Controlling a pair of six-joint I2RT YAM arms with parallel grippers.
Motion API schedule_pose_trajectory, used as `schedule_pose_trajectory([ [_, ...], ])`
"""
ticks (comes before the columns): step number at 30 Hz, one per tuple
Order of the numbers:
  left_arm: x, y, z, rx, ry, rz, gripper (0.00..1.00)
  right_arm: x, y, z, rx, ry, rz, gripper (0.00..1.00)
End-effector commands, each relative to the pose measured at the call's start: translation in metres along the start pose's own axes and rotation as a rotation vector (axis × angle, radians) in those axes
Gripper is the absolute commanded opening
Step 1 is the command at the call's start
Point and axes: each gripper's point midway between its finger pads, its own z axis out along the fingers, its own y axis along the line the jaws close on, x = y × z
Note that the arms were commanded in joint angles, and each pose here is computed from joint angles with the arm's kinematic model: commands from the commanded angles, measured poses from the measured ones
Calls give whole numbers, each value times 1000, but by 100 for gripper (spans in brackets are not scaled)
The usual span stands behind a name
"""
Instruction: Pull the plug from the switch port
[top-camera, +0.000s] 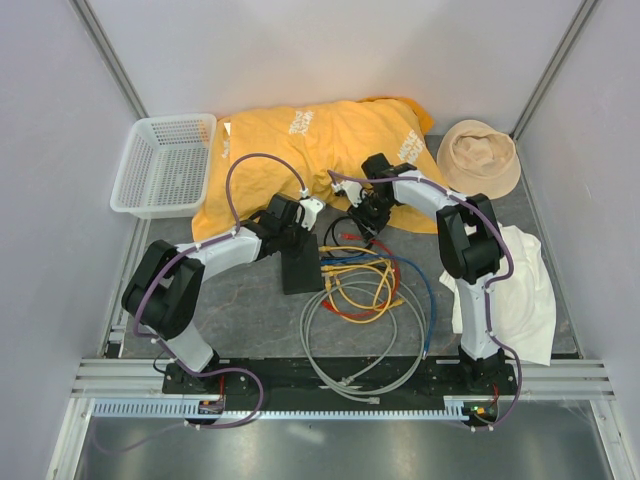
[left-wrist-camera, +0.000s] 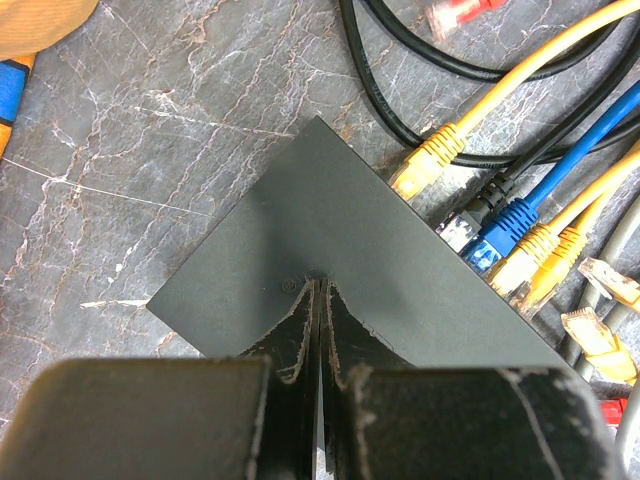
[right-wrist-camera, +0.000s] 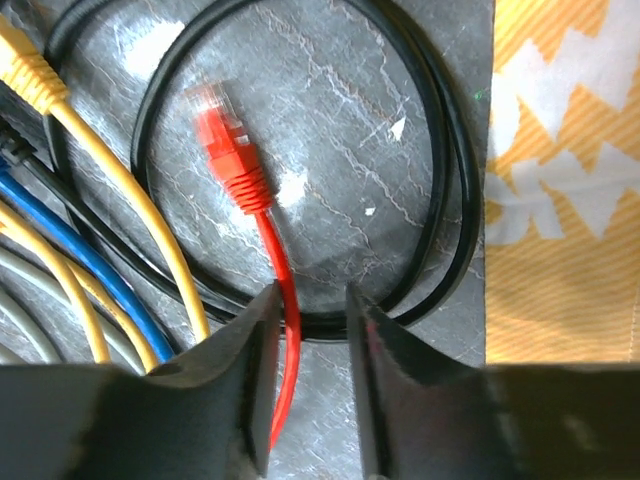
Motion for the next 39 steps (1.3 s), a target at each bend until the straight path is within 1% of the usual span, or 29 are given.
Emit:
schedule_pose_trajectory([
  [1, 40, -15, 2, 56, 127, 15, 2, 22, 13, -2, -34, 74, -20, 28],
  [3, 39, -15, 2, 56, 128, 15, 2, 17, 11, -11, -10, 57, -29, 19],
  [4, 41, -15, 3, 57, 133, 15, 1, 14, 10, -16, 7, 48, -35, 11],
  [5, 40, -14, 2, 55, 131, 15, 2, 11, 5, -22, 39, 37, -36, 8],
  [6, 40, -14, 2, 55, 131, 17, 2, 4, -5, -36, 117, 11, -34, 5],
  [7, 40, -14, 1, 55, 130, 17, 2, 1, -13, -45, 172, -3, -29, 1],
  [8, 40, -14, 2, 51, 129, 17, 1, -1, -24, -55, 229, -19, -11, 0],
  [9, 40, -14, 2, 51, 132, 18, 2, -8, -33, -74, 303, -59, -3, 0],
  [12, 40, -13, 4, 48, 134, 22, 2, -10, -56, -119, 478, -71, -2, 0],
  [13, 40, -13, 4, 50, 135, 21, 2, -5, -64, -133, 544, -45, -29, 0],
  [17, 39, -12, 5, 43, 139, 22, 1, -1, -75, -181, 672, -44, -126, 0],
  [20, 40, -12, 5, 47, 145, 22, 2, 11, -86, -197, 746, 30, -215, 0],
  [24, 41, -13, 5, 53, 147, 20, 2, 26, -107, -202, 823, 123, -295, 0],
  [28, 40, -13, 6, 53, 145, 20, 2, 24, -120, -205, 880, 159, -342, 0],
  [29, 41, -13, 6, 55, 148, 21, 2, 20, -125, -208, 908, 150, -353, 0],
  [31, 40, -13, 6, 53, 145, 20, 2, 24, -133, -209, 958, 207, -416, 0],
  [32, 40, -13, 6, 53, 147, 23, 2, 17, -140, -216, 1020, 184, -435, 0],
  [33, 40, -13, 5, 54, 144, 22, 1, 26, -142, -207, 1017, 240, -495, 1],
  [35, 39, -14, 6, 58, 143, 23, 2, 26, -151, -206, 1056, 245, -515, 0],
  [39, 39, -14, 5, 58, 143, 25, 2, 32, -158, -194, 1061, 257, -512, 1],
])
